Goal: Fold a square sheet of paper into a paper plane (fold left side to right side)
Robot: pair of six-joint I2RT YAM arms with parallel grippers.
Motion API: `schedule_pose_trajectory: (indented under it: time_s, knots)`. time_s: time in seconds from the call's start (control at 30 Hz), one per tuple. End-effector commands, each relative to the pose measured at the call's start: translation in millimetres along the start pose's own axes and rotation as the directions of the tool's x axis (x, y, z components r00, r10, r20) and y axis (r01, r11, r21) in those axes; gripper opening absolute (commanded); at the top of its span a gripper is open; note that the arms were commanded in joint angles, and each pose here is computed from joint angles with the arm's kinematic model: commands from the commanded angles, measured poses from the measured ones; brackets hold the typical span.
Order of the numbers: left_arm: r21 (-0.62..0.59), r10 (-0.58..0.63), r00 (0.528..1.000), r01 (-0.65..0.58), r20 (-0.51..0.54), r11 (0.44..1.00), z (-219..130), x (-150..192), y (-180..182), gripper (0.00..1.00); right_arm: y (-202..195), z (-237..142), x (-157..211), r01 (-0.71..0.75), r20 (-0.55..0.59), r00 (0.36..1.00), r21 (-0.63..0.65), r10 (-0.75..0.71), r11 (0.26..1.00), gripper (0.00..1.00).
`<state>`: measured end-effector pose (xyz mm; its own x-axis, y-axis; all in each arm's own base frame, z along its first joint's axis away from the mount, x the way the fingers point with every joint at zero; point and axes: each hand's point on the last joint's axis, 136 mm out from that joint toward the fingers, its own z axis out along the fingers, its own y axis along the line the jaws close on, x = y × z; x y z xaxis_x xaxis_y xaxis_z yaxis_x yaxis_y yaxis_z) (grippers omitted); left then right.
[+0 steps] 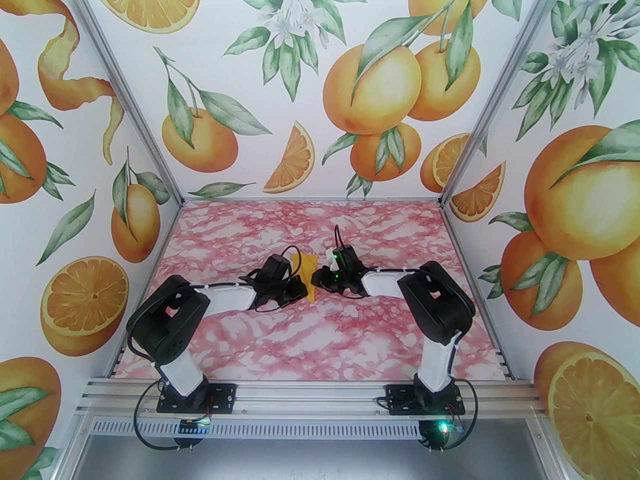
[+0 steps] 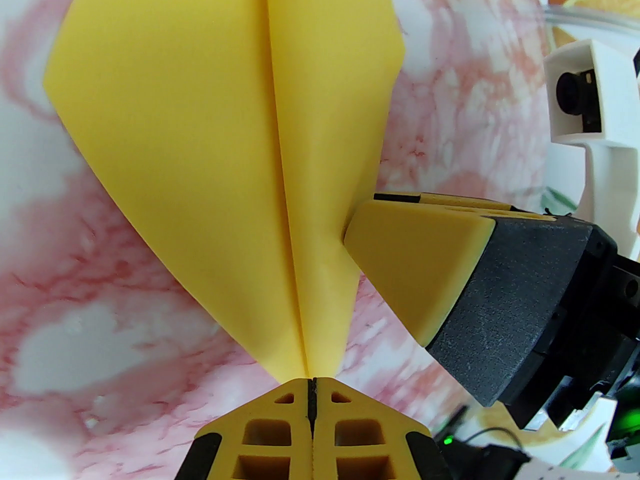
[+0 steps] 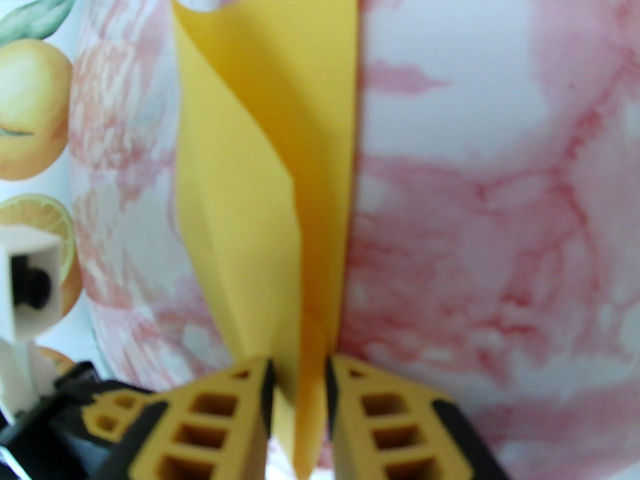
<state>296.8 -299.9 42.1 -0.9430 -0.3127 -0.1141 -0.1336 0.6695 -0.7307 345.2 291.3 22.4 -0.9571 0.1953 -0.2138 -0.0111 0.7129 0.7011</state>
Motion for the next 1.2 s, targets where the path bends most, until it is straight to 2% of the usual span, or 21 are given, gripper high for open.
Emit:
schedule_pose_trajectory:
  time_s: [0.0, 0.7, 0.93, 1.17]
  knots:
    - [0.104, -0.012, 0.998, 0.006, 0.057, 0.995, 2, -10, -26, 0.03, -21, 8, 26, -0.037, -0.077, 0.996, 0.052, 0.041, 0.998, 0.25]
    - [0.068, -0.03, 1.0, 0.03, 0.001, 0.997, 20, 9, -11, 0.03, -24, 9, 28, -0.043, -0.081, 0.996, 0.055, 0.047, 0.998, 0.24]
    - [0.046, -0.002, 0.999, 0.001, 0.038, 0.999, 9, 4, -14, 0.04, -27, 10, 30, -0.038, -0.091, 0.995, 0.067, 0.044, 0.997, 0.24]
    - [0.056, 0.012, 1.0, -0.013, 0.021, 0.998, 12, 5, -19, 0.05, -30, 12, 34, -0.035, -0.106, 0.993, 0.08, 0.043, 0.996, 0.24]
